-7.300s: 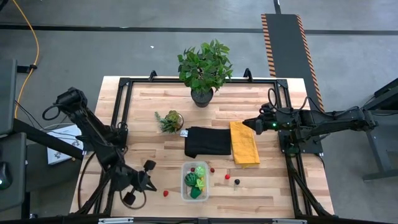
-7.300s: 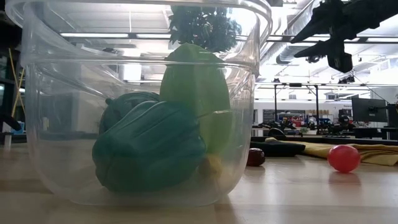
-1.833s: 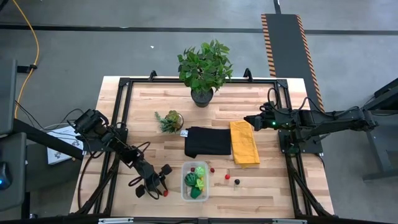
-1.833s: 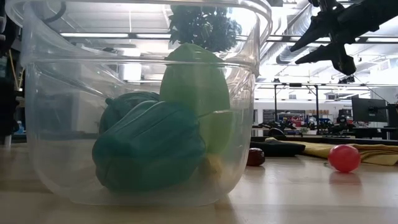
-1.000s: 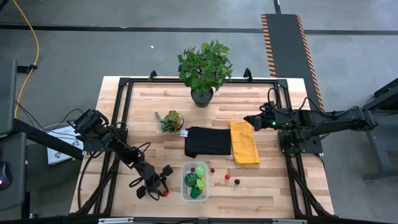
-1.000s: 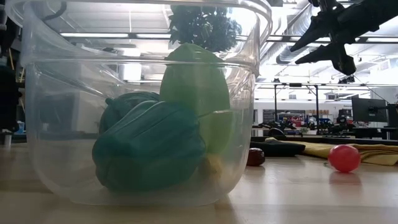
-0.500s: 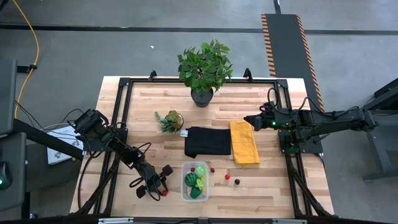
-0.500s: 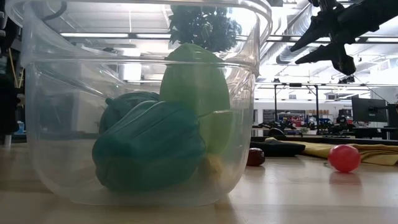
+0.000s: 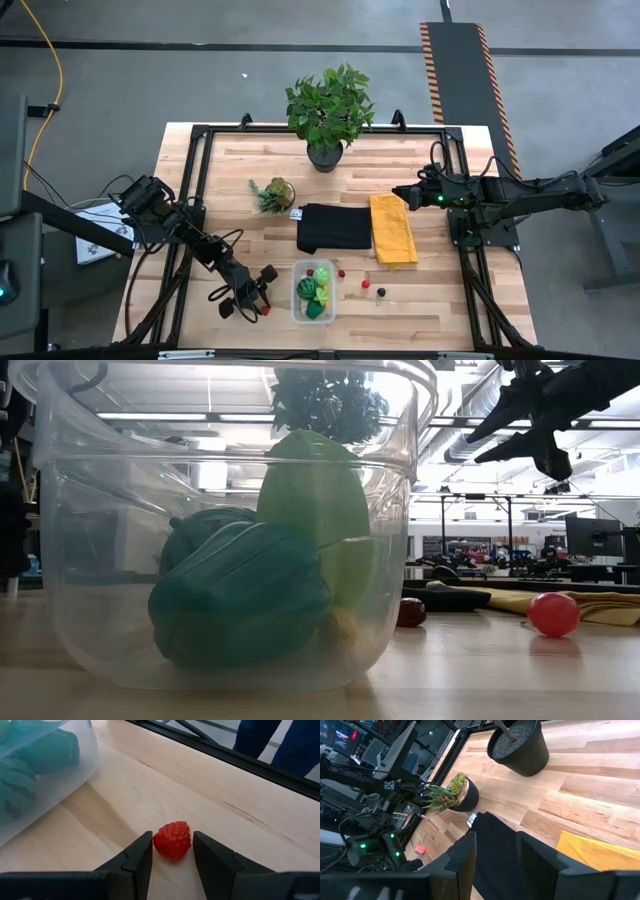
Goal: Pick and placing Produce into tupperware
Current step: Put the raspberry into the bin
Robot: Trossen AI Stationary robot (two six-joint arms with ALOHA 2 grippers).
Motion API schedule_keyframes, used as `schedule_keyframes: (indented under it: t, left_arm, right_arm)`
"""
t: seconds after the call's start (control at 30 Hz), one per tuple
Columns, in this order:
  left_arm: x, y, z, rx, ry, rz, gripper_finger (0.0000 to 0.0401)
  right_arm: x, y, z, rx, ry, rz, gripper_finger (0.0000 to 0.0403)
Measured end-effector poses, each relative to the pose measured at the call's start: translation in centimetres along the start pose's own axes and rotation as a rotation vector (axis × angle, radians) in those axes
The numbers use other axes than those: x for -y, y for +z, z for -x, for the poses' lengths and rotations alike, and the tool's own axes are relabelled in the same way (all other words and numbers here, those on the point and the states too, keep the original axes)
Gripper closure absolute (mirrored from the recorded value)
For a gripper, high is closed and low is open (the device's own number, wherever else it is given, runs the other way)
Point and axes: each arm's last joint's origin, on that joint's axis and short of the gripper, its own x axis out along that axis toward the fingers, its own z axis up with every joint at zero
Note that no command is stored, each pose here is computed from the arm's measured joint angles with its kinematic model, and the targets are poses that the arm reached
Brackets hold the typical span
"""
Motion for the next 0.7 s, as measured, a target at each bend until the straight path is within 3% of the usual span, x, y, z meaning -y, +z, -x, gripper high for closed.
schedule_keyframes:
  t: [0.17,0.43,0.7]
  left_arm:
    - [0.0,0.01,0.0,0.001,0.0,0.0,0.0275]
    - [0.07,0.06,-0.01,0.007,-0.026,0.0,0.0319]
    - [0.07,0.05,-0.02,0.007,-0.026,0.001,0.0307]
  right_arm:
    - [0.0,0.0,0.0,0.0,0.0,0.0,0.0269]
    - [0.0,0.0,0.0,0.0,0.0,0.0,0.0269]
    - [0.0,0.0,0.0,0.0,0.0,0.0,0.0269]
